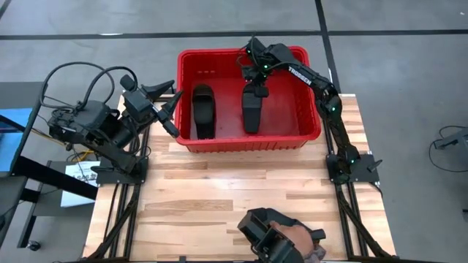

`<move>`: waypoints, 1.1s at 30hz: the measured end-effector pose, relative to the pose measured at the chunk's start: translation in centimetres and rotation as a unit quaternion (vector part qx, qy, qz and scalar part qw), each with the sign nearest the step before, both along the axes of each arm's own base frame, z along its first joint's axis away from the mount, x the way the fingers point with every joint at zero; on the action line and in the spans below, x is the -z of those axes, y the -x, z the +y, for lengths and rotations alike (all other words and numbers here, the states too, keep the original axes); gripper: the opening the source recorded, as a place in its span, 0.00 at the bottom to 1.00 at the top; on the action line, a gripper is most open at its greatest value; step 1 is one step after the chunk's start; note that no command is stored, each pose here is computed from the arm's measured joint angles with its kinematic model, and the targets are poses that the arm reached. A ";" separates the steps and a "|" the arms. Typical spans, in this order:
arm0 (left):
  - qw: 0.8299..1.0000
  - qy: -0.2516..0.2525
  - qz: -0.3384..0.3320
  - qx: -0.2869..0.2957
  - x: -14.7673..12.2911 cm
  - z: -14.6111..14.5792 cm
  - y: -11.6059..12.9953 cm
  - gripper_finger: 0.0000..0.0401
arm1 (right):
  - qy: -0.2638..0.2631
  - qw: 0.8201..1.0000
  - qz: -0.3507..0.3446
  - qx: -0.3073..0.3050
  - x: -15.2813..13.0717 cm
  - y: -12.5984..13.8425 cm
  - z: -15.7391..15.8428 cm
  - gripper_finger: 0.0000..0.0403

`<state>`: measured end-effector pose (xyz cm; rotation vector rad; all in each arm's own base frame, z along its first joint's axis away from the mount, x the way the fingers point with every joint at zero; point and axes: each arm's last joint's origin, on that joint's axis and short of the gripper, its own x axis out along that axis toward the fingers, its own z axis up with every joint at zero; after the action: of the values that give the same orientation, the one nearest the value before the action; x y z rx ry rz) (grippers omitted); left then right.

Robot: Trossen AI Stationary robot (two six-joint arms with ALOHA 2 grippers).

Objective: Pick and place slides into bin
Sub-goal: Put the black slide into the red bin

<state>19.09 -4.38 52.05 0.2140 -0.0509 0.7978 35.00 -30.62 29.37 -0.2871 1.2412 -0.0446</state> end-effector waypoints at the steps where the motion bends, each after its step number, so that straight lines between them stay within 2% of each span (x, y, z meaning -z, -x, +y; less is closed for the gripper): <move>1: 1.000 0.000 0.000 0.000 0.0 0.0 0.0 0.36 | 0.002 1.000 -0.003 -0.001 0.0 -0.1 0.0 0.03; 8: 1.000 0.006 0.004 0.002 0.3 0.0 -0.1 0.36 | 0.036 0.999 0.000 -0.004 -0.2 -1.1 0.7 0.15; 27: 1.000 0.014 0.008 0.004 0.6 -0.1 -0.2 0.36 | 0.033 0.999 0.001 0.016 -0.2 -1.2 0.9 0.17; 33: 1.000 0.014 0.008 0.004 0.6 -0.1 -0.2 0.36 | 0.028 0.999 -0.002 0.029 -0.2 -1.2 0.9 0.23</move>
<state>19.27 -4.44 51.45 0.1930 -0.0255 0.7876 36.23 -29.73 29.54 -0.2998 1.2457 -0.1302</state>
